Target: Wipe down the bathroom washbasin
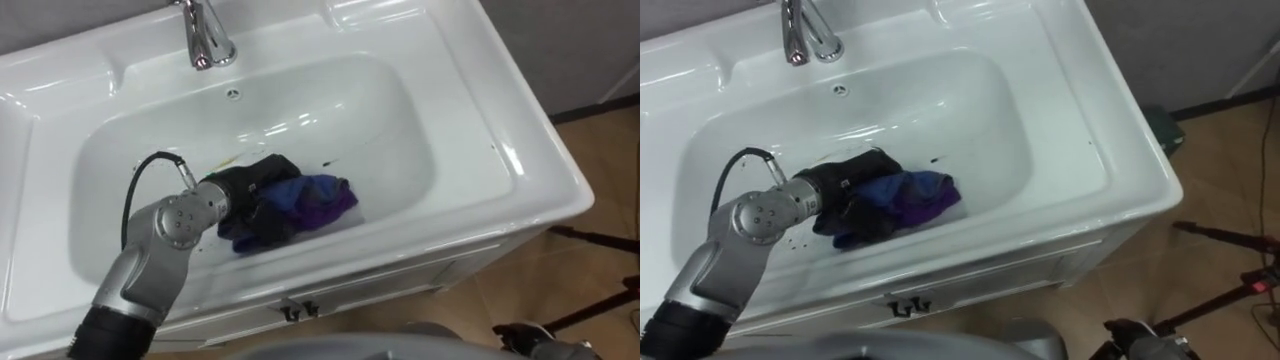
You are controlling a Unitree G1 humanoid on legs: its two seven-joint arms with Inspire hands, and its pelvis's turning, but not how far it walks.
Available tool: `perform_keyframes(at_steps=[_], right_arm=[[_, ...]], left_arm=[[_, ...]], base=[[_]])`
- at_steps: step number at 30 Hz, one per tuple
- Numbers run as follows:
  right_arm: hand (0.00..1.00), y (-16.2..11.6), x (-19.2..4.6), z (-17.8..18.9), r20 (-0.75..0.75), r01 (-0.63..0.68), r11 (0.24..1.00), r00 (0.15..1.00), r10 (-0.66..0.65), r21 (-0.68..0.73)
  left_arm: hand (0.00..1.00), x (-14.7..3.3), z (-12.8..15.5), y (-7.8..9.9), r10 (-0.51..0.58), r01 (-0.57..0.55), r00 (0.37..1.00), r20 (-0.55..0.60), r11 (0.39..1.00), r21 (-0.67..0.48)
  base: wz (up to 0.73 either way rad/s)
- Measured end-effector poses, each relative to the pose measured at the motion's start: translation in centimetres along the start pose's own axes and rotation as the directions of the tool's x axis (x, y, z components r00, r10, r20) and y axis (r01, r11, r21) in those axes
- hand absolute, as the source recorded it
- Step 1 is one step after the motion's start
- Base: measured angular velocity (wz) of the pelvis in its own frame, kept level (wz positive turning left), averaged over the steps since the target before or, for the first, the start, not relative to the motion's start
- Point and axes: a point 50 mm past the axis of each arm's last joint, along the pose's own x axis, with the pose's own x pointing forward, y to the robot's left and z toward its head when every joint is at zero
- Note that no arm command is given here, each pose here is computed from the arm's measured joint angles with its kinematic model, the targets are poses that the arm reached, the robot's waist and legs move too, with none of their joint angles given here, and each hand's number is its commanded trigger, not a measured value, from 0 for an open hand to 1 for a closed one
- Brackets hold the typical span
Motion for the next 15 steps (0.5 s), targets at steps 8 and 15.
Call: perform_keyframes(at_steps=[8,15], right_arm=[[0.00,-0.1,0.0,0.2,0.007,0.001,0.999,1.000,-0.002,0.032],[0.00,0.0,0.0,0.2,0.005,-0.003,1.000,1.000,0.003,0.026]], left_arm=[[1.00,-0.1,1.4,-0.1,-0.013,0.014,0.996,0.084,1.000,-0.011],[1.00,-0.2,2.1,-0.2,-0.026,0.025,0.993,0.116,1.000,0.007]], base=[[-0.02],[0.00]])
